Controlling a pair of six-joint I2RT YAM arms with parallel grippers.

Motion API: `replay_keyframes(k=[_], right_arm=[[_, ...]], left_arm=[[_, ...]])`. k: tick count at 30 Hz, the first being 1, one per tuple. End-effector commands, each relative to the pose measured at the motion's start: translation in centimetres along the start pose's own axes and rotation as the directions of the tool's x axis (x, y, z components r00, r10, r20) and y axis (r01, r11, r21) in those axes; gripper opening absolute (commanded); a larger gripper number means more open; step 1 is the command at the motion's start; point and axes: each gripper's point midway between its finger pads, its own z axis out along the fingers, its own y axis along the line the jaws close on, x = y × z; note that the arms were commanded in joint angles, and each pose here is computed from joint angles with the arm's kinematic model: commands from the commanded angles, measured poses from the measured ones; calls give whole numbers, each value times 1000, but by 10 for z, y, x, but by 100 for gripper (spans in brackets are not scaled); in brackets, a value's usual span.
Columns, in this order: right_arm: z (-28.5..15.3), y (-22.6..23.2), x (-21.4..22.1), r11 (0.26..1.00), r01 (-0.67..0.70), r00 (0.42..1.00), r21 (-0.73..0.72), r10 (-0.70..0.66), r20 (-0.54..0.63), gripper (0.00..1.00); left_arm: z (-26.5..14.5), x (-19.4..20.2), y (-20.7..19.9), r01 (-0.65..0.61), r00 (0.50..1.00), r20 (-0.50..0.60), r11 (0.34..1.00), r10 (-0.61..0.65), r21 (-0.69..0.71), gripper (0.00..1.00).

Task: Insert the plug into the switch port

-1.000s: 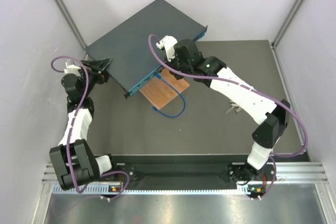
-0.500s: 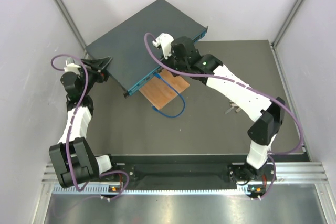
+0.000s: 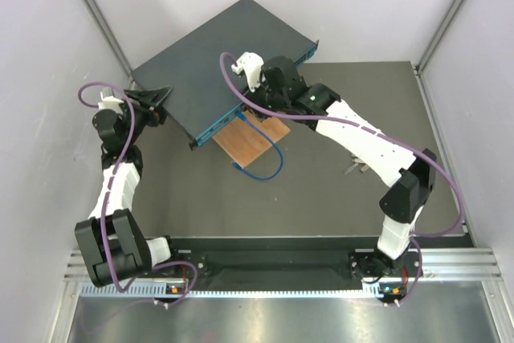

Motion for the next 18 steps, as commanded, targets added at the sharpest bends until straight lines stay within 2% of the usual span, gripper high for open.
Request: replay_keyframes(k=[1, 4, 10, 18], right_arm=[[-30, -4, -52, 1000, 17, 980, -6, -15, 197, 48], [-37, -4, -41, 999, 22, 985, -36, -15, 170, 55], [-47, -19, -15, 999, -5, 993, -39, 9, 117, 61], [-44, -19, 8, 997, -29, 997, -68, 34, 75, 60]], left_arm=[[5, 55, 18, -48, 968, -246, 999, 41, -25, 0], [8, 51, 16, -53, 969, -241, 998, 46, -23, 0], [23, 40, 15, -48, 969, -242, 998, 41, -26, 0], [28, 34, 17, -42, 970, -239, 999, 34, -28, 0]])
